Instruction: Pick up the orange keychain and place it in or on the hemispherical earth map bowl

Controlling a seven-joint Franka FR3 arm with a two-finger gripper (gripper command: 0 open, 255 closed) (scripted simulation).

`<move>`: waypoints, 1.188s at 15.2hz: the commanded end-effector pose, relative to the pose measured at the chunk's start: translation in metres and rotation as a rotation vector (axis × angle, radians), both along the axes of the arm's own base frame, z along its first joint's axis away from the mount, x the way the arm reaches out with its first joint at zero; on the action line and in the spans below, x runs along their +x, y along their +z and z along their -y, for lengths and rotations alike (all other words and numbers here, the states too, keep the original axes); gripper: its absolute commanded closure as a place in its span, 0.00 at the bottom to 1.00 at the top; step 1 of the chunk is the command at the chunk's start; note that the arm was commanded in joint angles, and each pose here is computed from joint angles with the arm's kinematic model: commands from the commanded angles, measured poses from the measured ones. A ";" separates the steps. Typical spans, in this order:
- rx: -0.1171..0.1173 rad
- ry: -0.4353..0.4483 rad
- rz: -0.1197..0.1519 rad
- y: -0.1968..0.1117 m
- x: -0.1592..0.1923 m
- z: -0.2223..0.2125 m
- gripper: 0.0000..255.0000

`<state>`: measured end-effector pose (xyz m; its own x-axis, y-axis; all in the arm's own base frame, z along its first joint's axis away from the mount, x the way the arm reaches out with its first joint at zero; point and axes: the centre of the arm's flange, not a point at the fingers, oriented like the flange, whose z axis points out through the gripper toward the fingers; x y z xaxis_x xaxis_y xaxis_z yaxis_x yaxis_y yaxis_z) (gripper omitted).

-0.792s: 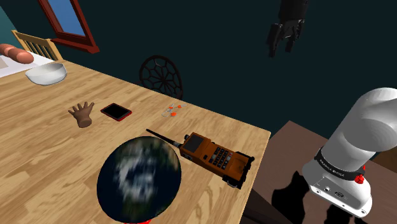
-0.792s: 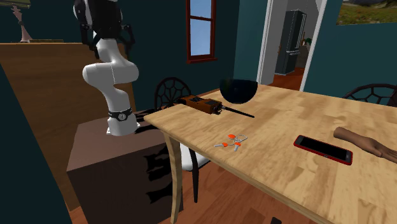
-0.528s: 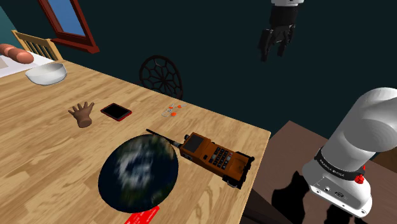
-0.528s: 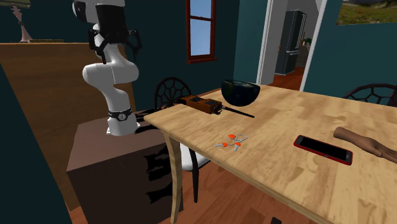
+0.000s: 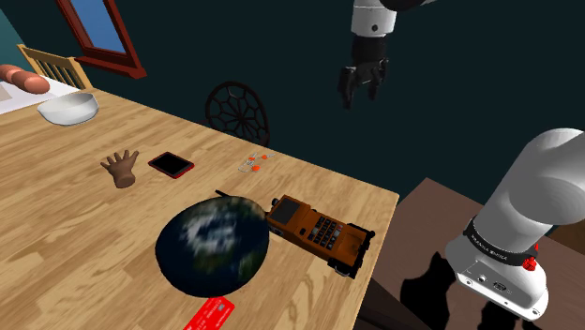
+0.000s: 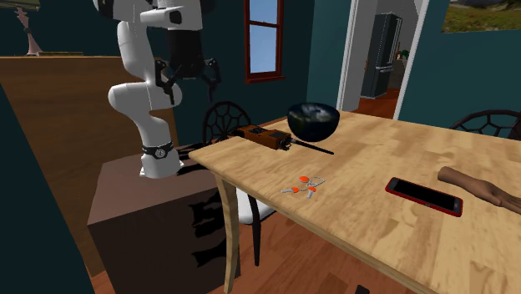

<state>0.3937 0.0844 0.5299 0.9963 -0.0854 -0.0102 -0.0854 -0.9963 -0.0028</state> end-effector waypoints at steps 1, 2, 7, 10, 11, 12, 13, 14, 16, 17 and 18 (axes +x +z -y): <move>0.000 0.010 0.001 -0.013 0.014 -0.019 0.00; 0.000 0.016 0.001 -0.019 0.021 -0.028 0.00; -0.002 0.041 0.001 -0.050 0.059 -0.073 0.00; -0.003 0.057 0.001 -0.068 0.081 -0.101 0.00; -0.003 0.062 0.001 -0.074 0.088 -0.110 0.00; -0.003 0.067 0.001 -0.081 0.095 -0.119 0.00; -0.003 0.072 0.001 -0.087 0.102 -0.128 0.00; -0.004 0.077 0.001 -0.093 0.109 -0.138 0.00; -0.004 0.088 0.001 -0.105 0.123 -0.156 0.00; -0.005 0.093 0.001 -0.112 0.130 -0.166 0.00; -0.005 0.098 0.001 -0.118 0.137 -0.175 0.00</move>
<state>0.5239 0.2504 0.4206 0.9999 0.0071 -0.0092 0.0071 -1.0000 0.0023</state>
